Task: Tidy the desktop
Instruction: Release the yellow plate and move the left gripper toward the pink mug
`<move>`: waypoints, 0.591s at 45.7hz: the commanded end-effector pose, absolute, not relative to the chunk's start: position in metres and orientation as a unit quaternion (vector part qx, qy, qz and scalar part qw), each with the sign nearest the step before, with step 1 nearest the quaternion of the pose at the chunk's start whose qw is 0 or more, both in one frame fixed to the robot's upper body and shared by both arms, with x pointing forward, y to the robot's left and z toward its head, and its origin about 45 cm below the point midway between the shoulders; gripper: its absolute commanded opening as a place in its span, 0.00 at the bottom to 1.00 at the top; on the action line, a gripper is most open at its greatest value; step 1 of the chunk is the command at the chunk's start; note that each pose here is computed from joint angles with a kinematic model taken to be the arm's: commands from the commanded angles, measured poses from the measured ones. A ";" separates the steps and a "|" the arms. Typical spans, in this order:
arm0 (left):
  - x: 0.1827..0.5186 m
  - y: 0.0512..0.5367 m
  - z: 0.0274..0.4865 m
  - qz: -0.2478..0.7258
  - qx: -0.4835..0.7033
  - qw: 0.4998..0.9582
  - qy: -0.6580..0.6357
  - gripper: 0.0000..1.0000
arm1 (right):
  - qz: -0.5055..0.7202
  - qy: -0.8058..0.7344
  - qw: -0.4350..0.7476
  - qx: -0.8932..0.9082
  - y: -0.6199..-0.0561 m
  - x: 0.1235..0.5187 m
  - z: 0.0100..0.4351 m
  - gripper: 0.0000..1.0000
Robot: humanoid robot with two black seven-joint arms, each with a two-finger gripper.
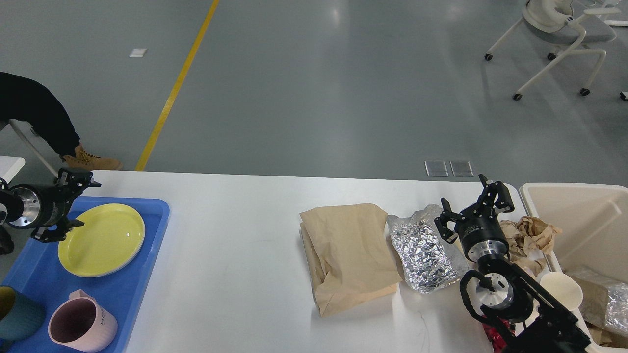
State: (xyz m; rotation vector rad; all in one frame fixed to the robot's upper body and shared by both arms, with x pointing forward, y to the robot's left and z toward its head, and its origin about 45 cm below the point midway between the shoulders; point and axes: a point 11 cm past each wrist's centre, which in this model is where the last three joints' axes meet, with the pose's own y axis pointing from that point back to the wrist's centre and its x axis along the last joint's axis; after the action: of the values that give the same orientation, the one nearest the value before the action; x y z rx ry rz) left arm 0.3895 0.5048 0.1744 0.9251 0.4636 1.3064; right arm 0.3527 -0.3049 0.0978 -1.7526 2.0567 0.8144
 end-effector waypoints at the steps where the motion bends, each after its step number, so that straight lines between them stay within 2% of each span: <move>1: 0.397 0.498 0.177 0.640 0.231 0.686 0.257 0.96 | 0.285 0.720 0.159 -0.612 -0.305 0.352 0.097 1.00; 6: 0.402 0.498 0.188 0.666 0.070 0.683 0.292 0.96 | 0.285 0.720 0.159 -0.613 -0.305 0.353 0.098 1.00; 12: 0.413 0.489 0.198 0.672 -0.069 0.668 0.311 0.96 | 0.285 0.720 0.159 -0.613 -0.305 0.353 0.098 1.00; 27: 0.419 0.492 0.208 0.668 -0.249 0.614 0.339 0.96 | 0.285 0.719 0.159 -0.613 -0.305 0.353 0.098 1.00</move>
State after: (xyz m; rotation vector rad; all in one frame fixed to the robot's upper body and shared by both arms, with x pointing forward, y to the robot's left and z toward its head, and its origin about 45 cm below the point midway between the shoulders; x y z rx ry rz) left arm 0.4196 0.4921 0.2085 -0.4535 0.7550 1.5425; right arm 0.3527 -0.3049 0.0978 -1.7525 2.0567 0.8144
